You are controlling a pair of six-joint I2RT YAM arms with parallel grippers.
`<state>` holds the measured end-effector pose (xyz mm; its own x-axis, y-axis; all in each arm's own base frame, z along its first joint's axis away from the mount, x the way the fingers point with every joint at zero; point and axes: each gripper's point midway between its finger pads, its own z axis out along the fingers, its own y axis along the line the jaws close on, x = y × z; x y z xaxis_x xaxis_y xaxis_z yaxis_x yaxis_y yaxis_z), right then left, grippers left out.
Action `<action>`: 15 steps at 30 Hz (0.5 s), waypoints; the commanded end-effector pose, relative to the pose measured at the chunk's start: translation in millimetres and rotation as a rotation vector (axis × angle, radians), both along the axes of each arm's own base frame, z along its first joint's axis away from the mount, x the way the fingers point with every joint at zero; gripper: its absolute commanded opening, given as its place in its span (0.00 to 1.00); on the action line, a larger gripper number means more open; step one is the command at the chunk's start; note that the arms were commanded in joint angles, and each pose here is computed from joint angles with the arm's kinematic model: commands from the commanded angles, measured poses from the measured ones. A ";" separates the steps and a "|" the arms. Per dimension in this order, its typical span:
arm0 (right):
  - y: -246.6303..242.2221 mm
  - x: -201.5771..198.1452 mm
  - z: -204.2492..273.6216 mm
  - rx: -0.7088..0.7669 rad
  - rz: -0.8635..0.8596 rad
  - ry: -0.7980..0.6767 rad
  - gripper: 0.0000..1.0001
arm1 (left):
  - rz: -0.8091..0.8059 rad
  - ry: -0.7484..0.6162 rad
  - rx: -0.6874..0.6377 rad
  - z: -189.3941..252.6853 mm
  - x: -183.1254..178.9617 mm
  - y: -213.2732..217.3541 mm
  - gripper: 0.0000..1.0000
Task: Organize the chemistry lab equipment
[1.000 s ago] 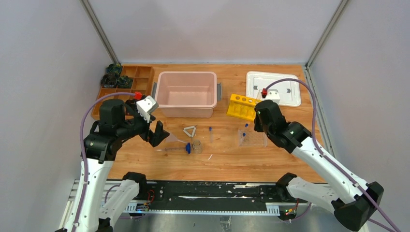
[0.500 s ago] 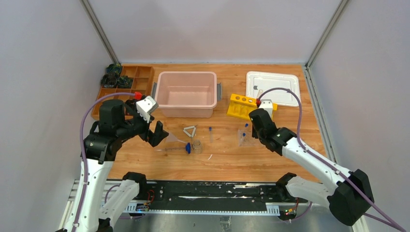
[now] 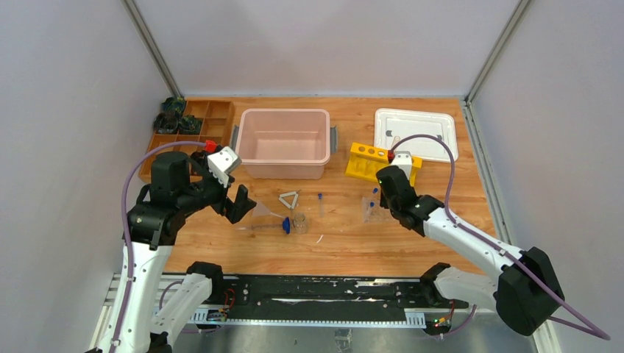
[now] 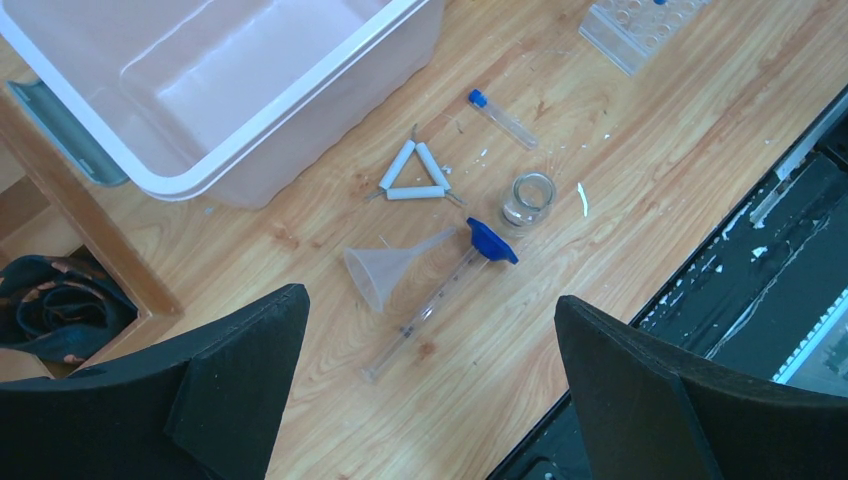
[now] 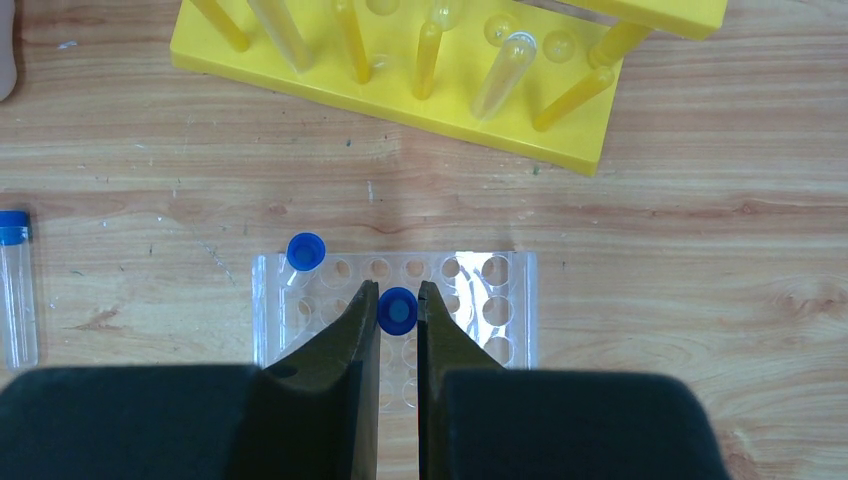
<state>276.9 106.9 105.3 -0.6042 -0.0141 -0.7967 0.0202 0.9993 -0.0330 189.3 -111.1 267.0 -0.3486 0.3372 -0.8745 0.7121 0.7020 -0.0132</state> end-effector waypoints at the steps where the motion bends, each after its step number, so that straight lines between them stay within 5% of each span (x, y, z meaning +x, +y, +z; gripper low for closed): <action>1: -10.1 2.2 -8.2 -0.028 -0.035 -0.001 0.00 | -0.009 -0.030 0.008 4.6 -0.5 0.4 1.00; 15: -9.6 -3.2 -18.6 0.000 -0.036 0.013 0.00 | -0.006 -0.031 0.008 5.3 -0.6 0.7 1.00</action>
<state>285.3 110.0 104.5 -0.5723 0.0157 -0.8199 0.0331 0.9994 -0.0040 189.2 -110.8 267.3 -0.3438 0.3400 -0.8753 0.7129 0.7012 -0.0076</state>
